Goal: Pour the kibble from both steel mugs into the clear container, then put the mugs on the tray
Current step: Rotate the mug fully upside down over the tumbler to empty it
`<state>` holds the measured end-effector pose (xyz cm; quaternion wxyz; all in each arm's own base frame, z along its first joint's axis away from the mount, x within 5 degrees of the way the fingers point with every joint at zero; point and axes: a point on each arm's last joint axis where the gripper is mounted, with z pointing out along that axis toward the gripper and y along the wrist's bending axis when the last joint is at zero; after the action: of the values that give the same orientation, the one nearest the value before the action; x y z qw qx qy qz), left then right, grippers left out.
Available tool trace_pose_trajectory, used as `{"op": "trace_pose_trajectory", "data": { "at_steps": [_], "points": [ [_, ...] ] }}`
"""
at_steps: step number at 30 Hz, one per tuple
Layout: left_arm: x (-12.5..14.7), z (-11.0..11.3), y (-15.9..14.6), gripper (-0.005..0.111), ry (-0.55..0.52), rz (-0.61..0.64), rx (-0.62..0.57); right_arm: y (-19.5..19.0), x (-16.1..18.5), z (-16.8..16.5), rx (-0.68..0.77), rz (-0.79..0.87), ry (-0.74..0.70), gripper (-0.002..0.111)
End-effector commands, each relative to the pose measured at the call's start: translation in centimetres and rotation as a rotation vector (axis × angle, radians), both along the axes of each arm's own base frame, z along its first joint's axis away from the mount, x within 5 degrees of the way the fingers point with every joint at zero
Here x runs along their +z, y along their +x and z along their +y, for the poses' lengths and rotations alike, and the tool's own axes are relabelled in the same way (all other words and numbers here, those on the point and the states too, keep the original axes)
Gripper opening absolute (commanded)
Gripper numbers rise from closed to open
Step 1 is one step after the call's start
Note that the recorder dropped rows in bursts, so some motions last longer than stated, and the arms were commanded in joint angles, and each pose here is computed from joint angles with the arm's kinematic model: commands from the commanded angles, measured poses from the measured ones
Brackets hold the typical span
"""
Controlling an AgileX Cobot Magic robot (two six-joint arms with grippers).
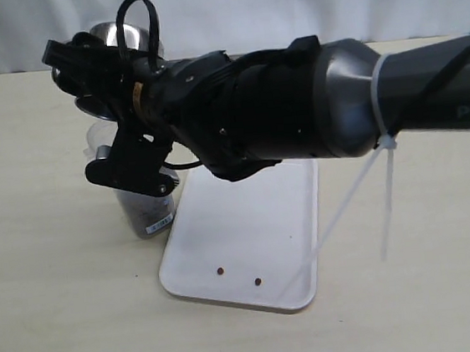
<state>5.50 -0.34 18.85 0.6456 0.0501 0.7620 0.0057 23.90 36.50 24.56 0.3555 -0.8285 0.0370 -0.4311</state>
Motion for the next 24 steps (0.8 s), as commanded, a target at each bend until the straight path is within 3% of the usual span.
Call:
{"op": "trace_pose_trajectory", "data": {
  "at_steps": [1, 24],
  "points": [
    [0.3, 0.0, 0.0, 0.000, -0.004, -0.012, 0.002, 0.0, 0.0, -0.4, -0.028, -0.015, -0.010, 0.005],
    [0.3, 0.0, 0.0, 0.000, -0.004, -0.012, 0.002, -2.0, 0.2, 0.6, -0.012, -0.070, -0.040, 0.005]
  ]
}}
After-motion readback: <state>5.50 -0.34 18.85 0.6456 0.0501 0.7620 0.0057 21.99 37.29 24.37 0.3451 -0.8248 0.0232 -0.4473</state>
